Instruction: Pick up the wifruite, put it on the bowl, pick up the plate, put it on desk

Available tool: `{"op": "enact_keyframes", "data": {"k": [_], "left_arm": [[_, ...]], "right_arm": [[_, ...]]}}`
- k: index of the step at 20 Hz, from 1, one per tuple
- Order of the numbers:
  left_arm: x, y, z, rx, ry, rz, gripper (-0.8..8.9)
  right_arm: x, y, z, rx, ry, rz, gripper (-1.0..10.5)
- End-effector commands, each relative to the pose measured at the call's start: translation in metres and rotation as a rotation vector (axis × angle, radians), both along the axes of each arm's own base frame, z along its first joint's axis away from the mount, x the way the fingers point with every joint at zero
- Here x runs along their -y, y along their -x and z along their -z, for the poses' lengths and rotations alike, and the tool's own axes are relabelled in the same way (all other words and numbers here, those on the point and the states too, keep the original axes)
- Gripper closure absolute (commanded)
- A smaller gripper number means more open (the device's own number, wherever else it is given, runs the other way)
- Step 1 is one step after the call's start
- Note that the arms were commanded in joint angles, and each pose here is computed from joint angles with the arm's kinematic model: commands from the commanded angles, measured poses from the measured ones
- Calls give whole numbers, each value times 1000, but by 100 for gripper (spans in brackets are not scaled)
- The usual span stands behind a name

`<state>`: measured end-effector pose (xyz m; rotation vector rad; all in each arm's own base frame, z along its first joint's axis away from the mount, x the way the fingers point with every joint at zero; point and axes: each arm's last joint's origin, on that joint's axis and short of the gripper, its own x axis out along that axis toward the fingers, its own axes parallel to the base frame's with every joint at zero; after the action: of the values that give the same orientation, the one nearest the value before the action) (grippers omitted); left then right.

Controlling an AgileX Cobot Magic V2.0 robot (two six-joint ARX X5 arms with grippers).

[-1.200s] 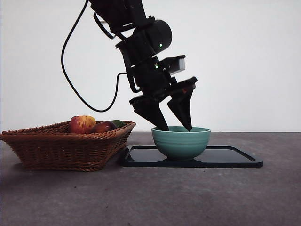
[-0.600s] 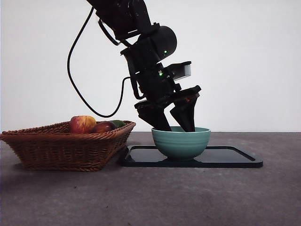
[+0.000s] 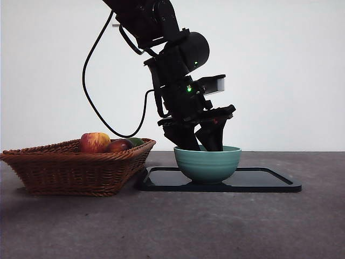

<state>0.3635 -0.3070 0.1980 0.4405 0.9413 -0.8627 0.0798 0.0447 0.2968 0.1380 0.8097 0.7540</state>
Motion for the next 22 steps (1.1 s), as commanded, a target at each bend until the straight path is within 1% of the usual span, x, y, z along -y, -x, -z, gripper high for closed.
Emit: {"op": "enact_keyframes", "data": {"k": [1, 3, 5, 9, 13, 15, 19, 22], "left_arm": [[8, -2, 3, 10, -2, 12, 607], [6, -2, -9, 25, 18, 1, 606], [2, 1, -30, 56, 59, -17, 605], [-16, 16, -96, 130, 178, -81, 605], [-52, 50, -174, 176, 332, -188, 605], [-76, 71, -207, 191, 382, -249, 605], [-123, 101, -243, 251, 352, -416, 604], [-153, 119, -259, 286, 340, -515, 605]], "right_arm": [[-1, -1, -3, 19, -3, -7, 730], [-1, -1, -3, 20, 1, -3, 730], [-1, -1, -3, 20, 1, -2, 730], [-1, -1, -3, 21, 1, -3, 730], [-1, -1, -3, 21, 1, -3, 730], [-1, -1, -3, 22, 1, -3, 730], [-1, -1, -3, 22, 1, -3, 730], [-1, -1, -3, 25, 3, -5, 730]]}}
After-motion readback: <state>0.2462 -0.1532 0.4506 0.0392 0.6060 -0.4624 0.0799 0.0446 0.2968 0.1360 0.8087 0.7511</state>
